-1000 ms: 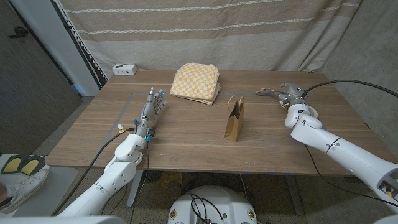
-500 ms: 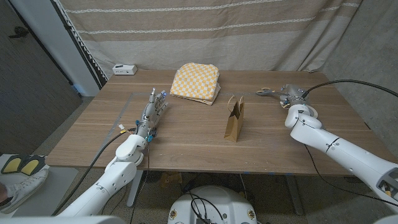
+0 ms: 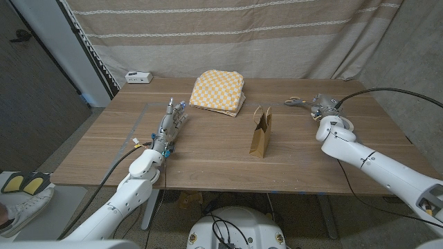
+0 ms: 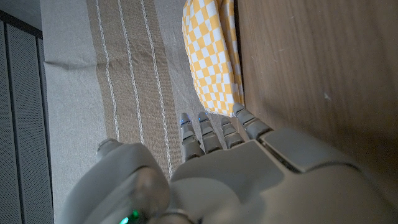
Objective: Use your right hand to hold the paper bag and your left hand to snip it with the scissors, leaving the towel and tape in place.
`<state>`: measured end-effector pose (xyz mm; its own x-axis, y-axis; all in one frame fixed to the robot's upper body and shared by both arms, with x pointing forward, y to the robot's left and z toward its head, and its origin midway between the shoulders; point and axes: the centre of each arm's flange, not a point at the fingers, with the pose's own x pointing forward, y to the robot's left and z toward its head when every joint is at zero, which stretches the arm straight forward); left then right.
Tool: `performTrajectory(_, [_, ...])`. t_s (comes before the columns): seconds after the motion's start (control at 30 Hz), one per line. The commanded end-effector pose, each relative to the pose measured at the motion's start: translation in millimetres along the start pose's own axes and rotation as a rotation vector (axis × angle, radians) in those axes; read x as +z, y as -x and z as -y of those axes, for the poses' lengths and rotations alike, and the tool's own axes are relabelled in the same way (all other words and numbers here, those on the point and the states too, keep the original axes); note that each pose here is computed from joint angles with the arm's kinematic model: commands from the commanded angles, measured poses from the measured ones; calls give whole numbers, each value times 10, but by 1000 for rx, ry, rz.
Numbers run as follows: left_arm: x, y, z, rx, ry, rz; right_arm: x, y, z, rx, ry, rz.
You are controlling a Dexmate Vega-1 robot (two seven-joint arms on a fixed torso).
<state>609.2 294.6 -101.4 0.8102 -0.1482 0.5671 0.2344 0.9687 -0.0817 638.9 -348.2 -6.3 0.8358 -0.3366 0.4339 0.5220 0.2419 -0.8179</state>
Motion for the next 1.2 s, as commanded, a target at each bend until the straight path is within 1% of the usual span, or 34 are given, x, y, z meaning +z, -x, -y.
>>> performTrajectory(0.03, [-14,13,8,1,6,-4,0,-9,-3,5,22,6])
performTrajectory(0.4, [-13,12,23,-2,4,-3,-13,-7,-1,-1,41,10])
performTrajectory(0.57, [-16,7,27,-2,5,-4,-33,-3,2,-13,32,11])
performTrajectory(0.77, [-21,3,29,-4,7,-5,-28,-5,5,-7,49,29])
performTrajectory(1.0, [-32,7,20,-2,8,-9,-21,5,6,-34,19,37])
performTrajectory(1.2, [-37,27,14,0,12,-10,-38,38,45,-83,-26,50])
